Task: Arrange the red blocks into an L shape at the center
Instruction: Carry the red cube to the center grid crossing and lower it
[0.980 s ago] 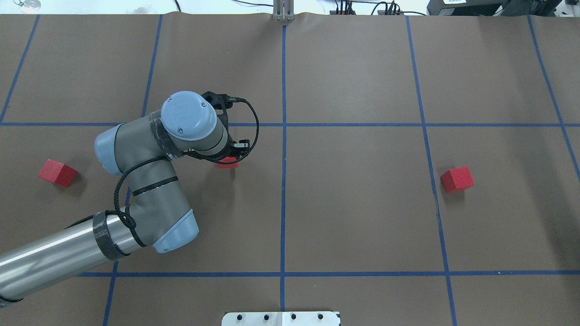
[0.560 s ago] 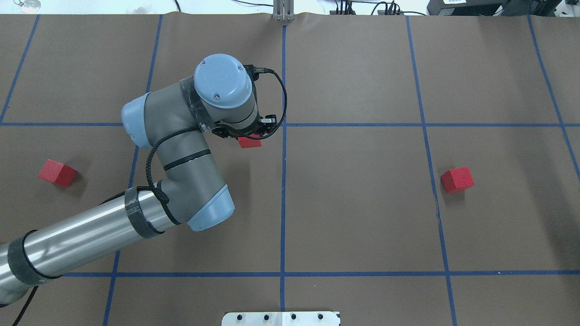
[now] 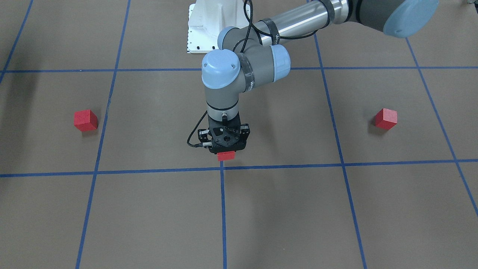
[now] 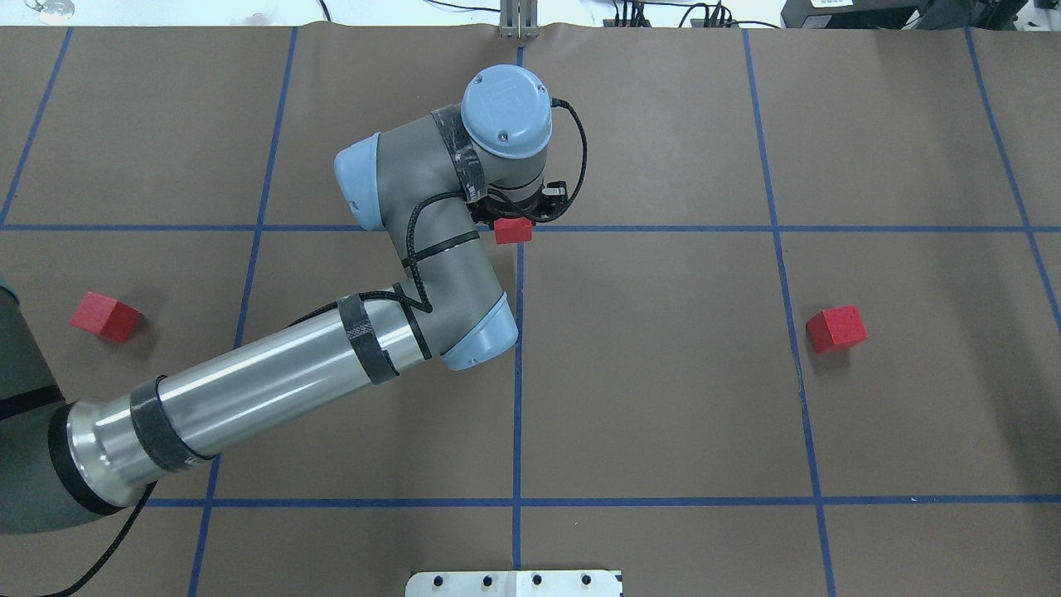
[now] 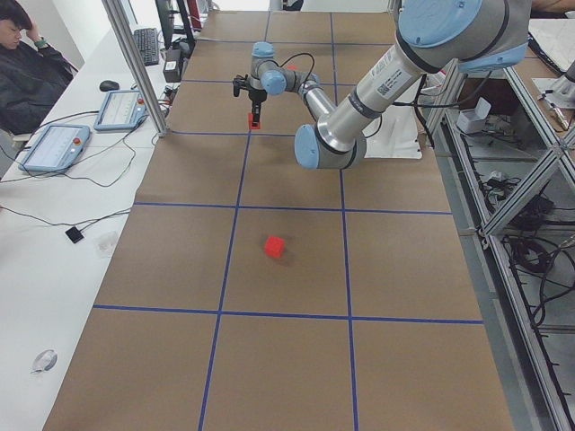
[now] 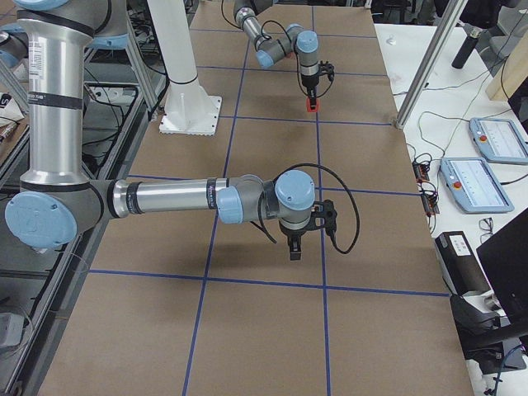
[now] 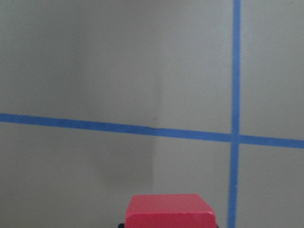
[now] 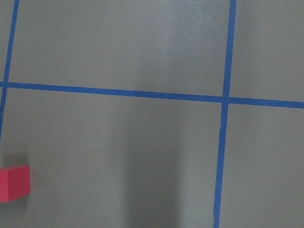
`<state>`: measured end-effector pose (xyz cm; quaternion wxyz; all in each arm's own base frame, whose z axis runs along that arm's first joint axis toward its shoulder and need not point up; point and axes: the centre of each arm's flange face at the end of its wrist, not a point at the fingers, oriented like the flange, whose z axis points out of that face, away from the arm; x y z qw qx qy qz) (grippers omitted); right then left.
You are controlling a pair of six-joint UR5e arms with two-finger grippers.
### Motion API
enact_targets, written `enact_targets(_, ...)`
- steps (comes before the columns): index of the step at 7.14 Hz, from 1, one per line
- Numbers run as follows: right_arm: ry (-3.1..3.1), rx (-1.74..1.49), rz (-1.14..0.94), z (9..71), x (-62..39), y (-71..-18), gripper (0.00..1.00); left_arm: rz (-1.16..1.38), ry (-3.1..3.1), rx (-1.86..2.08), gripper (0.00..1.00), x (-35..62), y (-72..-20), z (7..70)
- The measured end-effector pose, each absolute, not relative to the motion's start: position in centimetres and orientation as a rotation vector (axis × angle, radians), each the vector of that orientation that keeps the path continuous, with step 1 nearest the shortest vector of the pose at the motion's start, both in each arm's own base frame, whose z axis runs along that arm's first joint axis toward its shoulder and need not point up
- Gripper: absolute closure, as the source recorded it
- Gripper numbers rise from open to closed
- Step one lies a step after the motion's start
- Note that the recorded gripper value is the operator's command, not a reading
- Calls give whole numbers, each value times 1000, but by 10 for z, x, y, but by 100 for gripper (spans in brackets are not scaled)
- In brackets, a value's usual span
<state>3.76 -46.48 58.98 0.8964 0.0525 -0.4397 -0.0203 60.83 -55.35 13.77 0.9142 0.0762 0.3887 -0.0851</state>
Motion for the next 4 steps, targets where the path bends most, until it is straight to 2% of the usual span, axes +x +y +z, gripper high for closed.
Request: enact_targets(4, -912, 111, -43, 588, 37, -466, 1, -166, 811, 161, 100, 626, -561, 158)
